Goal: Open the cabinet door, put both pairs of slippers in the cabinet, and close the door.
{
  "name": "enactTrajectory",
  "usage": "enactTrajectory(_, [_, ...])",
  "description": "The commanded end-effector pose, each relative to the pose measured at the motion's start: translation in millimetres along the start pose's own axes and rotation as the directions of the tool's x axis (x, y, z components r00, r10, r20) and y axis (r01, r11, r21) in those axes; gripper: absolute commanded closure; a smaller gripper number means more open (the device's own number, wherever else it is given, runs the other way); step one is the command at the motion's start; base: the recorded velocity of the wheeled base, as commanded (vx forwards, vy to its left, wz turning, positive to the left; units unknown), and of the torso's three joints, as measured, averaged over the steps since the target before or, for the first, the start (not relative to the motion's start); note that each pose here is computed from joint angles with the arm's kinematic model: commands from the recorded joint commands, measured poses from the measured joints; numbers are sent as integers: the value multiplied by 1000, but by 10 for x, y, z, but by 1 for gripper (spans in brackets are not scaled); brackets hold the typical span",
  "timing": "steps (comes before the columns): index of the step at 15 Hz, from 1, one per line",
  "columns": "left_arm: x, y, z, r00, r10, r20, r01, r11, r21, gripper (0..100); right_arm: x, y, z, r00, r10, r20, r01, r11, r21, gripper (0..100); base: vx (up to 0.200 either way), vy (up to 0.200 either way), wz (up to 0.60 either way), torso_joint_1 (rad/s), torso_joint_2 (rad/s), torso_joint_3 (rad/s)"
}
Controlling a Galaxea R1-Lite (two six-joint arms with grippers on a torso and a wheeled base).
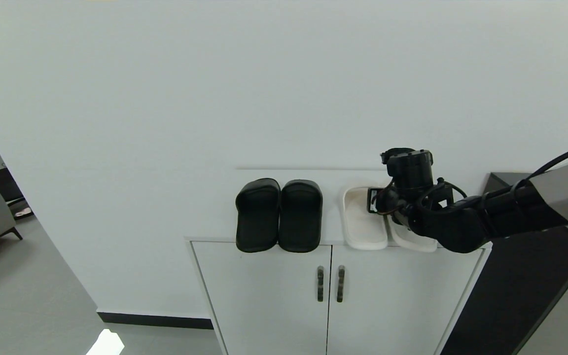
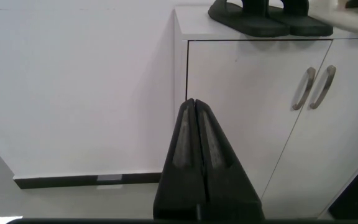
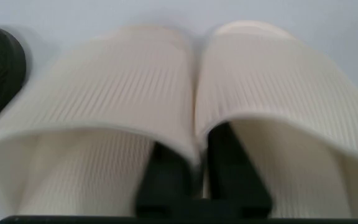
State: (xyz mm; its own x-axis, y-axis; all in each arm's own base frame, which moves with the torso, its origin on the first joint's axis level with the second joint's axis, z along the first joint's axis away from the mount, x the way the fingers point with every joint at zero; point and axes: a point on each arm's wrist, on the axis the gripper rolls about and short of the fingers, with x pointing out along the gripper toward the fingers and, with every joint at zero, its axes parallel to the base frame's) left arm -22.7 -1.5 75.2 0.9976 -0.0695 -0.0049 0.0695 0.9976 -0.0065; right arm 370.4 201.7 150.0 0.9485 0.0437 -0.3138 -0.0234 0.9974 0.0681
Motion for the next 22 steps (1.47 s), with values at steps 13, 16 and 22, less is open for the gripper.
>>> enactTrajectory(13, [1,0,0,1000,-1,-1,1,1000,0,100,-2076,-241,-78,796,604,-34,-605,794,-56,100,0,0,0,0,0,0])
enactTrajectory(16, [1,0,0,1000,-1,-1,1,1000,0,100,-2367,-412,-198,722,690,-56,-692,722,-14,100,-67,0,0,1,-1,1])
enactTrajectory(22, [1,0,0,1000,-3,-1,3,1000,1,100,-2506,-506,-343,599,792,-117,-798,603,-5,100,-200,0,0,1,2,2])
